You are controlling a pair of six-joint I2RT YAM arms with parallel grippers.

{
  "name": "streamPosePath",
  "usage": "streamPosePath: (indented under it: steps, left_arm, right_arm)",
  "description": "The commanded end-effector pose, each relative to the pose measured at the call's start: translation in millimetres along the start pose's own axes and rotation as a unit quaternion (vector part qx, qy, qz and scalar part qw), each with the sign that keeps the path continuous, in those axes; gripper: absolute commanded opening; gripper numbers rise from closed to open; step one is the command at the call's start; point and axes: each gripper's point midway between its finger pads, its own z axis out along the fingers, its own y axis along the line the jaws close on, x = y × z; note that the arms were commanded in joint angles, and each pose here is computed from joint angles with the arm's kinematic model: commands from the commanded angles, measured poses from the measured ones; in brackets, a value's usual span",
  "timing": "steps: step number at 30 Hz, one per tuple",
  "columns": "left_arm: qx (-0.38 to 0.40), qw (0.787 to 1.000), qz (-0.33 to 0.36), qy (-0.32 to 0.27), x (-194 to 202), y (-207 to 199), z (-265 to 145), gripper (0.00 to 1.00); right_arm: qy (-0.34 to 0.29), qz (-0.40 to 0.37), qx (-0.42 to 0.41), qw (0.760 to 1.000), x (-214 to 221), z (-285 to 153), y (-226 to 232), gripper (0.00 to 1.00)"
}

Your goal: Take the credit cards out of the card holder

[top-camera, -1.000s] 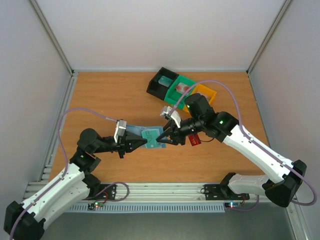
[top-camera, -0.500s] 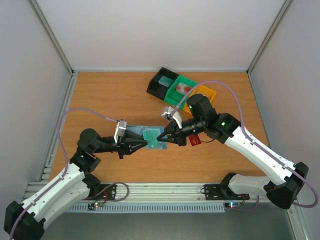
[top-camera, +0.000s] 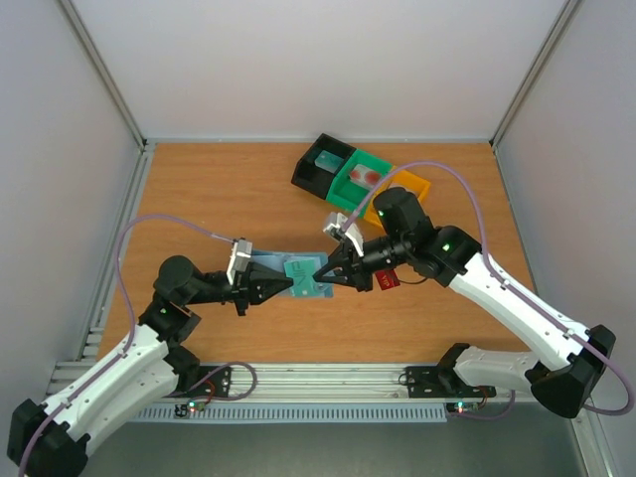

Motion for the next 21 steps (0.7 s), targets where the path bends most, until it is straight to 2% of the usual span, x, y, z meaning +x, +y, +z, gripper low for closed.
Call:
streamPosePath:
  steps: [1, 10, 13, 18, 21]
  left_arm:
    - [0.022, 0.999, 0.035, -0.015, -14.3, -14.8, -1.9, 0.00]
    - [0.023, 0.999, 0.037, -0.014, -14.2, -14.9, -1.9, 0.00]
    - [0.017, 0.999, 0.033, -0.015, -14.1, -12.7, -2.3, 0.00]
    - [-0.047, 0.998, 0.012, -0.040, -18.8, 10.9, -6.2, 0.00]
    - [-0.071, 0.996, 0.006, -0.050, -21.8, 20.4, -9.3, 0.00]
  right_arm:
    - [-0.020, -0.014, 0.021, 0.999, -1.7, -18.9, -1.4, 0.01]
    - [-0.019, -0.005, 0.039, 0.999, 5.5, -32.4, -3.9, 0.01]
    - [-0.008, 0.019, 0.074, 0.997, 12.5, -35.4, -17.9, 0.01]
    - [-0.006, 0.156, 0.136, 0.978, 40.1, -44.9, -69.8, 0.01]
    - [0.021, 0.245, 0.138, 0.959, 71.8, -28.6, -93.5, 0.01]
